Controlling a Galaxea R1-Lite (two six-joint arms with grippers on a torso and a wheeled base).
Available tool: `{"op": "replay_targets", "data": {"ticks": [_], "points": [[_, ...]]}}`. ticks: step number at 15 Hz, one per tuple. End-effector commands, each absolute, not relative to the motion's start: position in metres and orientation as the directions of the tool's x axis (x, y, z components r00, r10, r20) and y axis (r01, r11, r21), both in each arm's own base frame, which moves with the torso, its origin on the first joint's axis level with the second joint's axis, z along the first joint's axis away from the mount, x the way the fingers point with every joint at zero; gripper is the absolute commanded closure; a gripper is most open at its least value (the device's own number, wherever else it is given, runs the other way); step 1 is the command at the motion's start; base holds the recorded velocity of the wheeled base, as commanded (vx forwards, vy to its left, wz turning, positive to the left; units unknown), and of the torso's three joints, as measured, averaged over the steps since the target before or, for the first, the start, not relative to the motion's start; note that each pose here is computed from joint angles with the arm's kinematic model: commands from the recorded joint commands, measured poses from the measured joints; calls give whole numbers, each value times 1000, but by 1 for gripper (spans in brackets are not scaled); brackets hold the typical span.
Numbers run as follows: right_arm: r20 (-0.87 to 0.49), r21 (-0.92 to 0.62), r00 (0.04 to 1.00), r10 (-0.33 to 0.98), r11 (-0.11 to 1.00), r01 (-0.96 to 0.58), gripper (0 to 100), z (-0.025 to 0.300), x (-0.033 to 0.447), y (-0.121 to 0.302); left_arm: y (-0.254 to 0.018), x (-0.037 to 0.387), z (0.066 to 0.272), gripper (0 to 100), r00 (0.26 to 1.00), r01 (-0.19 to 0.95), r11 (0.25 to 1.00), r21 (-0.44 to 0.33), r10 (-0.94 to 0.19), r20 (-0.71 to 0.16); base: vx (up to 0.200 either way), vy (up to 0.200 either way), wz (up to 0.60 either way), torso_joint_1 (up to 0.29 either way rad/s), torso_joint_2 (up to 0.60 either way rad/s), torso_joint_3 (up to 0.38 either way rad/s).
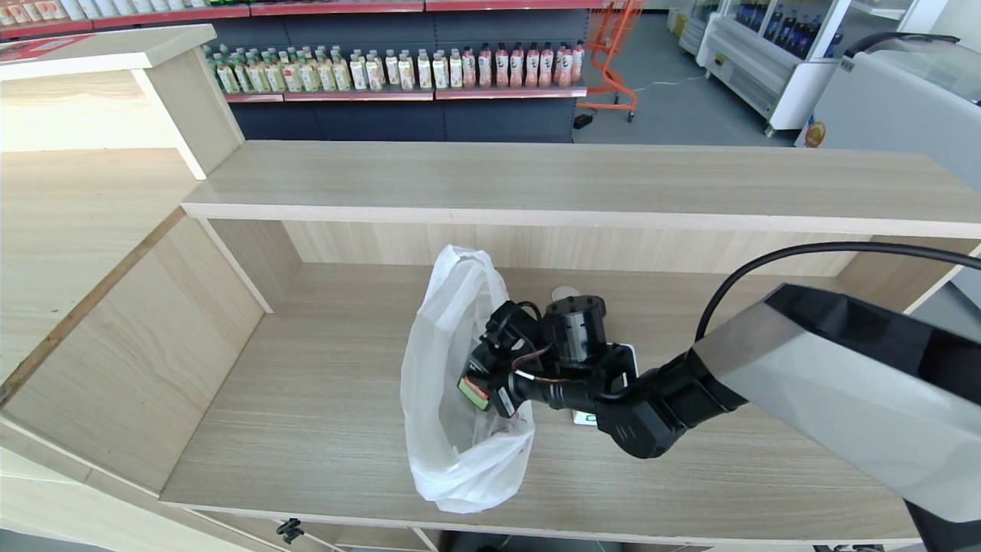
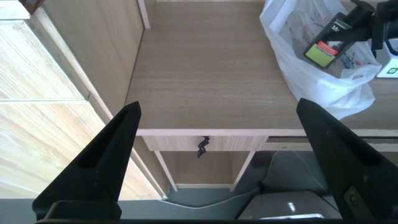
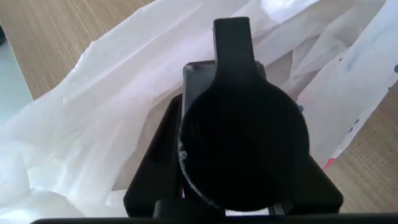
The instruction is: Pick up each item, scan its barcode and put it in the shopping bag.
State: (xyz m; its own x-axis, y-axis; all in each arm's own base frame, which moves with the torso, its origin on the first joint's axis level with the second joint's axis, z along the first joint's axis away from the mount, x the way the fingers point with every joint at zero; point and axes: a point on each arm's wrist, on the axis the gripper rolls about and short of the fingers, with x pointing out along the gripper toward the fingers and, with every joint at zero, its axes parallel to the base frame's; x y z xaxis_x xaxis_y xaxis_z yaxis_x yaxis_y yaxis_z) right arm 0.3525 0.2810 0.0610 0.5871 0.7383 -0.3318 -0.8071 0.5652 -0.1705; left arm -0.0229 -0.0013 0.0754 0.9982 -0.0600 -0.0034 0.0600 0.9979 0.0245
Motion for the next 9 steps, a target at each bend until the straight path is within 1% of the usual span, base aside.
{"op": "replay_targets", "data": {"ticks": [1,2,3,5,6,8,9], "points": [[-356,-183,578,734,552,-814,100,43,355,284,-1,-23,75,0,998,60,998,24,-60,-3,0,0,0,0,0,0],[-356,-191,575,736,546,-816,100,42,355,285,-1,-23,75,0,998,60,998,24,-60,-3,0,0,0,0,0,0],[-347,-191,574,742,543,-818,0,45,354,288,-1,-23,75,0,998,60,998,24,-60,-3,0,0,0,0,0,0],[-327,-188,583,744,553,-811,0,50,355,286,-1,-23,75,0,998,60,998,24,-60,-3,0,0,0,0,0,0],[-301,-144,594,746,581,-801,0,60,355,282,-1,-23,75,0,998,60,998,24,-60,-3,0,0,0,0,0,0],[-257,28,613,747,640,-768,0,87,352,273,-1,-23,75,0,998,61,998,24,-61,-3,0,0,0,0,0,0],[-224,130,628,746,661,-739,0,106,350,265,-1,-23,75,0,998,61,998,24,-61,-3,0,0,0,0,0,0]]}}
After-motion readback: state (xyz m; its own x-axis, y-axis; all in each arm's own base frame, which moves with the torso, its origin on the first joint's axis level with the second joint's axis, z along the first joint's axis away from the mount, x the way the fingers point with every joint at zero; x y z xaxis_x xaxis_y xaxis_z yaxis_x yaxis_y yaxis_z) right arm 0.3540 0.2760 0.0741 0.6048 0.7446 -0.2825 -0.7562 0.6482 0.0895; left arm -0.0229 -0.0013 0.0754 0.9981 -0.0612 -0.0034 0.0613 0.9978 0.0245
